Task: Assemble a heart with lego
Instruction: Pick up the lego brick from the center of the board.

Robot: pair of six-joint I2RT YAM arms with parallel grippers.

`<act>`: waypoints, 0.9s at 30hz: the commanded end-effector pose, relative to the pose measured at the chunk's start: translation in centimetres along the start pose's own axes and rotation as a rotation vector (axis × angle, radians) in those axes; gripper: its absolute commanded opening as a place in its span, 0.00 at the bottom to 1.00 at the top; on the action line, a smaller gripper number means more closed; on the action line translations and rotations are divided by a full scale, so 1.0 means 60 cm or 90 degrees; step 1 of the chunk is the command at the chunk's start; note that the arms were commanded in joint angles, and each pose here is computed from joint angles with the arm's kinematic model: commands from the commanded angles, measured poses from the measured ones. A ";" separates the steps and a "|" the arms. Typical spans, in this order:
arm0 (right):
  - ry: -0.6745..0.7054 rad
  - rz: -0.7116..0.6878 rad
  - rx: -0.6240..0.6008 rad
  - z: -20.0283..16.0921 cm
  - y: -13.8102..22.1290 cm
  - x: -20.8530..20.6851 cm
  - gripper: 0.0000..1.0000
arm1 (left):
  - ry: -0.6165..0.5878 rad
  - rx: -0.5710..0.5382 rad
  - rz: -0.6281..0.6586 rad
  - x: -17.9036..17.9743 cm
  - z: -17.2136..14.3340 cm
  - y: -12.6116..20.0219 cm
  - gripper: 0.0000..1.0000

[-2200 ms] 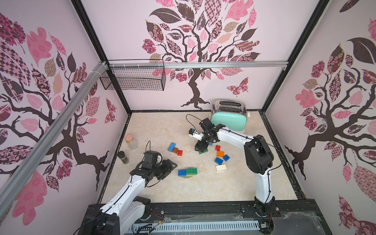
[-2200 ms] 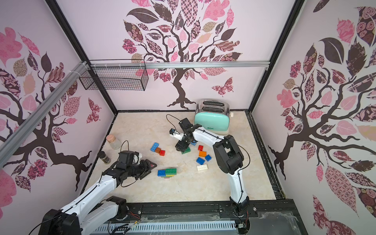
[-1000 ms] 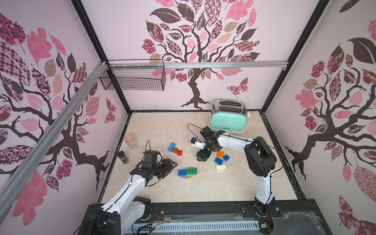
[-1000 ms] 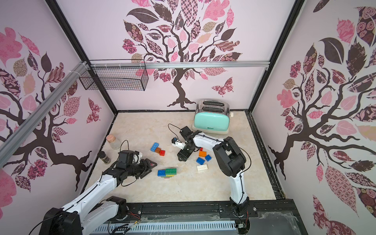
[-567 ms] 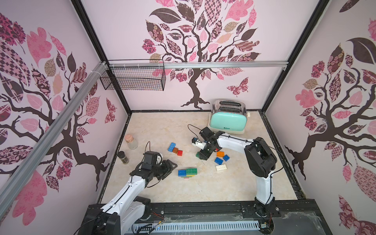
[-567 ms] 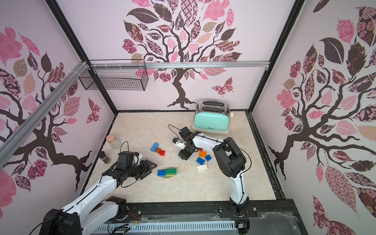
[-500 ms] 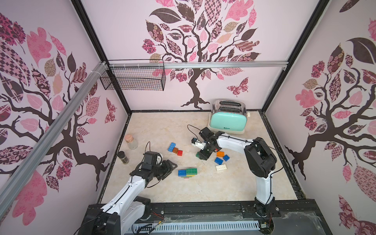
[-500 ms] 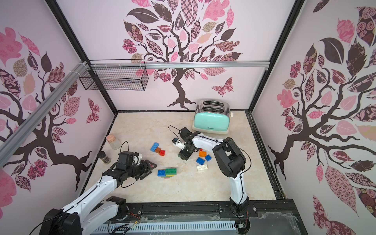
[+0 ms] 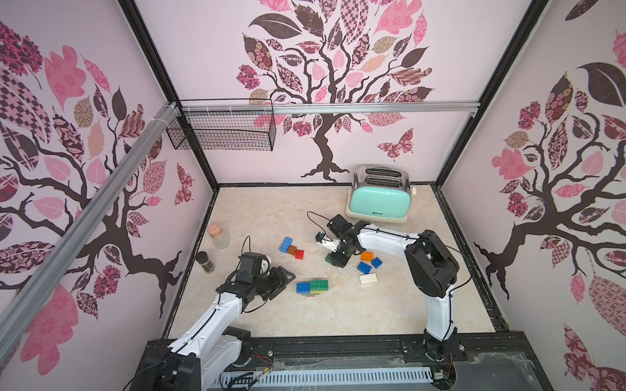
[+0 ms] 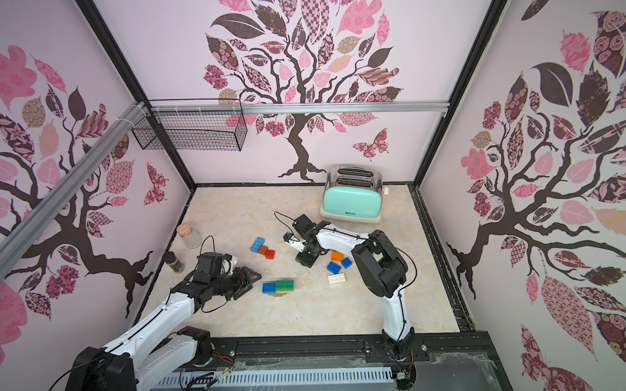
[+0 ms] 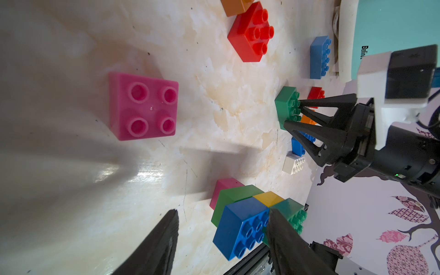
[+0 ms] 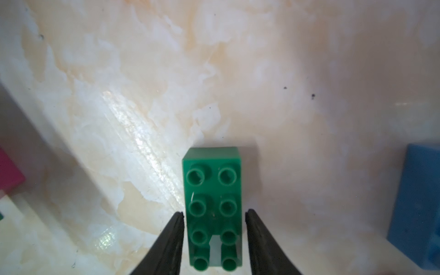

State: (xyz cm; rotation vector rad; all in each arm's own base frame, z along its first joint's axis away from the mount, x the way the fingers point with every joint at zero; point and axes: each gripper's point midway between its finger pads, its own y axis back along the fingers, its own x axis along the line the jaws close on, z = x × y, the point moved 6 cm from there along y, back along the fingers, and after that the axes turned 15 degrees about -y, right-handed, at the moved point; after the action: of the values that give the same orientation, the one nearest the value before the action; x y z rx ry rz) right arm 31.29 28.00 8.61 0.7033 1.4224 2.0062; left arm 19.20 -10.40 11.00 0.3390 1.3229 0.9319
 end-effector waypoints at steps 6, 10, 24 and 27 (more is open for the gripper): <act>0.011 -0.035 0.017 -0.008 0.009 0.000 0.44 | 0.001 0.001 -0.004 0.003 -0.004 -0.001 0.62; 0.015 -0.038 0.024 -0.011 0.005 0.004 0.43 | 0.001 0.000 -0.004 0.003 -0.003 -0.001 0.62; 0.041 -0.053 -0.018 0.007 0.043 0.008 0.27 | 0.007 -0.026 0.012 0.002 0.004 0.009 0.62; 0.054 -0.049 -0.054 0.025 0.078 0.016 0.27 | 0.010 -0.038 0.016 -0.003 0.009 0.016 0.62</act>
State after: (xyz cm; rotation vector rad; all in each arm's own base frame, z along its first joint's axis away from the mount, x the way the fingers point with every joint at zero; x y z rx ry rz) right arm 30.89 27.90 9.90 0.5922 1.4501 1.9847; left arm 19.12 -10.09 11.33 0.3170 1.3165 0.9663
